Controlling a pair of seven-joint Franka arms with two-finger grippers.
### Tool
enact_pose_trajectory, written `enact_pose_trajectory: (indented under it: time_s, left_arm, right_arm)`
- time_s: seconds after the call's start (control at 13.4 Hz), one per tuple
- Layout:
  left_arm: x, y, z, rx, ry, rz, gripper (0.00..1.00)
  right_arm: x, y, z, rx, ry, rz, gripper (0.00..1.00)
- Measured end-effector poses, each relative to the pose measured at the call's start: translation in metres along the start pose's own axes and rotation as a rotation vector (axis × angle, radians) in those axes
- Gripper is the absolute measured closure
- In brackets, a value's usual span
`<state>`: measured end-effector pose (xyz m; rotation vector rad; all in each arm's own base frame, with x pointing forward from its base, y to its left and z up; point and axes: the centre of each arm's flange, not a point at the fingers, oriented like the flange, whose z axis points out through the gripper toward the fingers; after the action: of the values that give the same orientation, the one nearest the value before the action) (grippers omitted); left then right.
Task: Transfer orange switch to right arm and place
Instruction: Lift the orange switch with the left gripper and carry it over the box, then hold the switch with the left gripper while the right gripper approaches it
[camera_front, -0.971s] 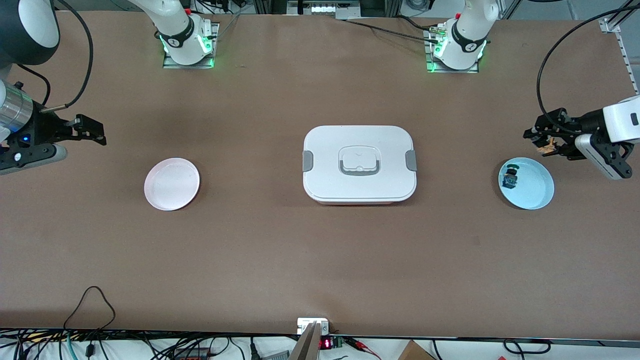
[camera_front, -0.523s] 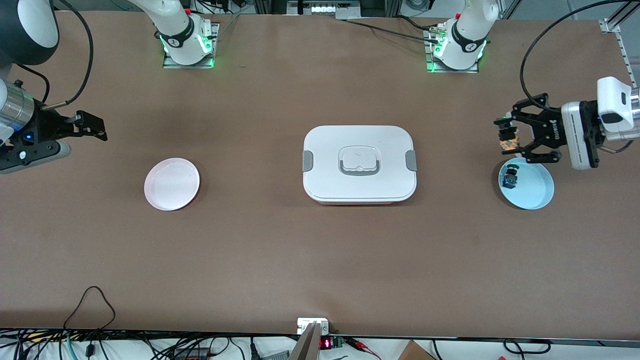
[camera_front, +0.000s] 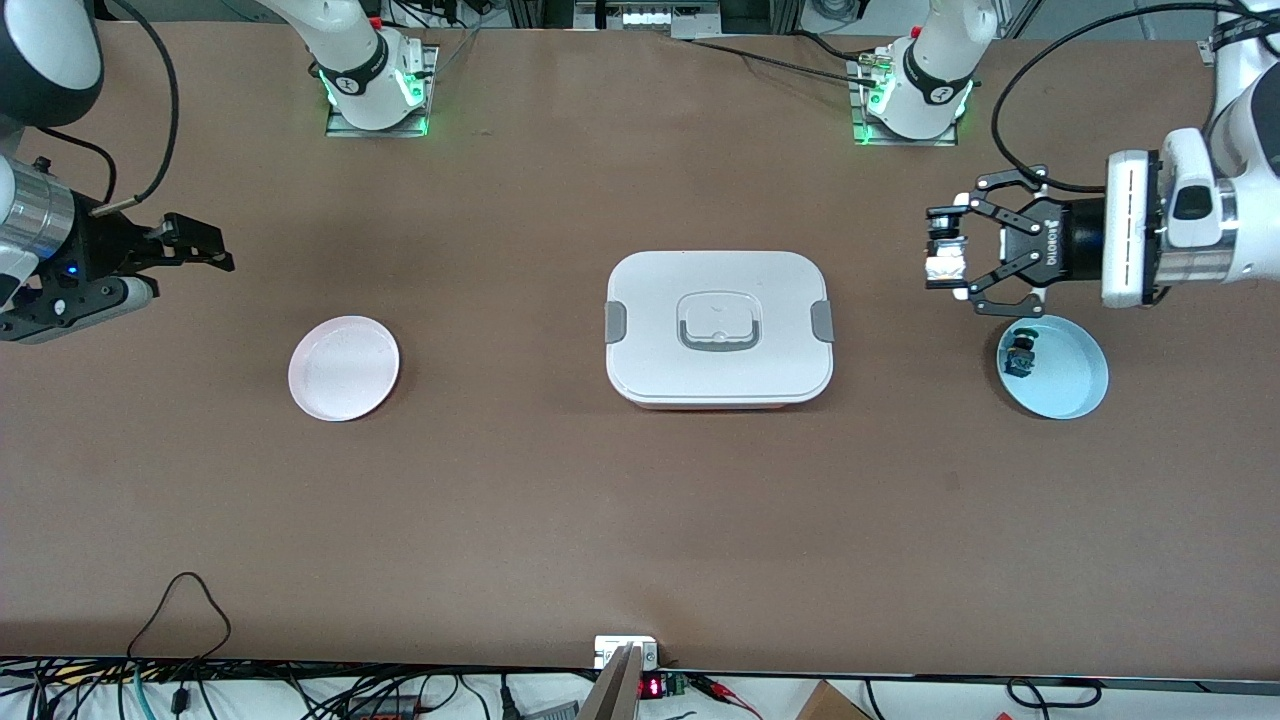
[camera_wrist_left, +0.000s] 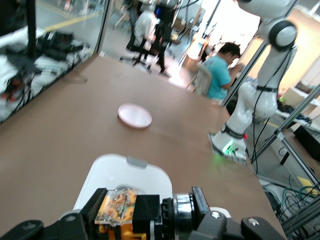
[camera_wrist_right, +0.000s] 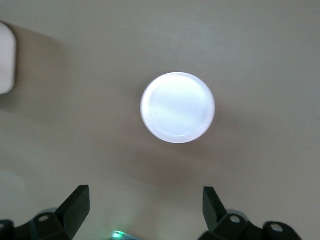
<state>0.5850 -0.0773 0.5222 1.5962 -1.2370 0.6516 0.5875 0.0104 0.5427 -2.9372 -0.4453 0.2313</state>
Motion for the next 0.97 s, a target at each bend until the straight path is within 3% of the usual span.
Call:
enact_pose_trajectory:
  time_s: [0.22, 0.45, 0.67, 0.97]
  left_arm:
    - [-0.021, -0.016, 0.045, -0.079, 0.075, 0.034, 0.28]
    - [-0.025, -0.018, 0.076, -0.141, 0.084, 0.035, 0.28]
    - [-0.025, -0.017, 0.102, -0.183, 0.115, 0.034, 0.28]
    - [-0.036, -0.031, 0.139, -0.222, 0.213, 0.067, 0.28]
  right_arm:
    - [-0.001, 0.01, 0.016, 0.125, 0.004, -0.001, 0.0]
    - [0.0, 0.006, 0.042, 0.333, 0.013, 0.033, 0.0]
    - [0.001, -0.007, 0.076, 0.613, 0.02, 0.081, 0.0]
    - [-0.001, -0.019, 0.132, 1.049, 0.076, 0.117, 0.0]
